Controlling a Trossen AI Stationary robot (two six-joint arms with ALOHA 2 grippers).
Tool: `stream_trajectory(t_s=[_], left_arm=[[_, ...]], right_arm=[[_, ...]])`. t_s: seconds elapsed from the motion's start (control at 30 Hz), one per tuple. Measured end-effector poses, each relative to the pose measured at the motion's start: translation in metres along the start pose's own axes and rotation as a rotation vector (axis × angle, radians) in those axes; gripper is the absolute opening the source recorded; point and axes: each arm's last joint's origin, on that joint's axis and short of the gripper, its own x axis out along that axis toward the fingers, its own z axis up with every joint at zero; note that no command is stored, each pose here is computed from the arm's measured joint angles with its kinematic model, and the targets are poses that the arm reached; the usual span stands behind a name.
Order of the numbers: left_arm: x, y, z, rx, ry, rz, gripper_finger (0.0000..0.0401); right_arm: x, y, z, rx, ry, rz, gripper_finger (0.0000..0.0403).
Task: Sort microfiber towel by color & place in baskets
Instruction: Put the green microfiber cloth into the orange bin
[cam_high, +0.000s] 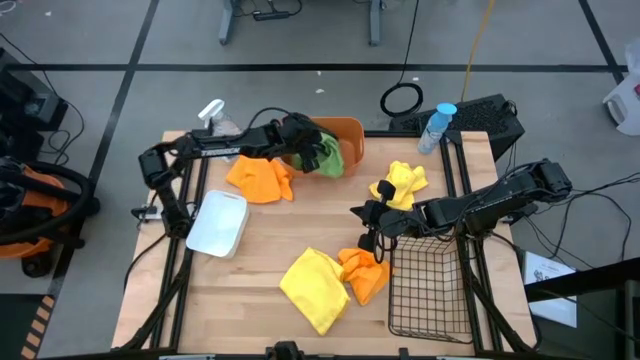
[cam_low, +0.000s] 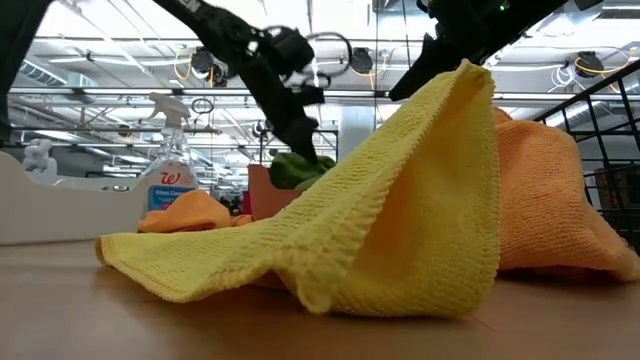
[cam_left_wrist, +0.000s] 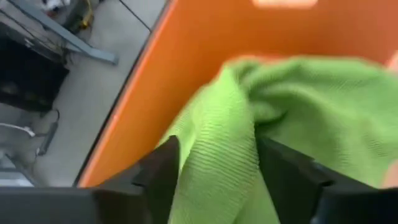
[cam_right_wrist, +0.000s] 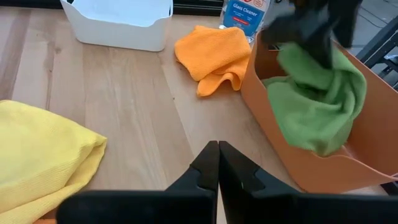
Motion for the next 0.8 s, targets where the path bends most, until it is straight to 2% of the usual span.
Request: stream_trajectory(t_s=[0.17, 0.27, 0.33, 0.47, 0.7, 0.8], left_arm=[[-0.036, -0.002, 0.016, 0.003, -0.104, -0.004, 0.0280], [-0.044, -0.004, 0.026, -0.008, -0.196, 0.006, 0.0283], [-0.042, -0.005, 0.027, -0.006, -0.201, 0.000, 0.0270], [-0.018, -0.010, 0.016, 0.027, -0.132, -0.053, 0.0203], [0.027, -0.006, -0.004, 0.018, -0.036, -0.072, 0.0025], [0.041, -0.002, -0.011, 0.001, -0.025, -0.096, 0.0010]], right_arm=[[0.000, 0.000, 0.000, -0.003, 0.000, 0.000, 0.0000], [0.000, 0.000, 0.000, -0.003, -0.001, 0.000, 0.0000], [0.000, 0.000, 0.001, -0.001, -0.009, 0.000, 0.0000], [0.000, 0.000, 0.004, 0.011, -0.031, 0.005, 0.0000], [0.000, 0.000, 0.003, 0.017, -0.025, 0.004, 0.0000], [0.000, 0.000, 0.003, 0.018, -0.025, 0.004, 0.0000]])
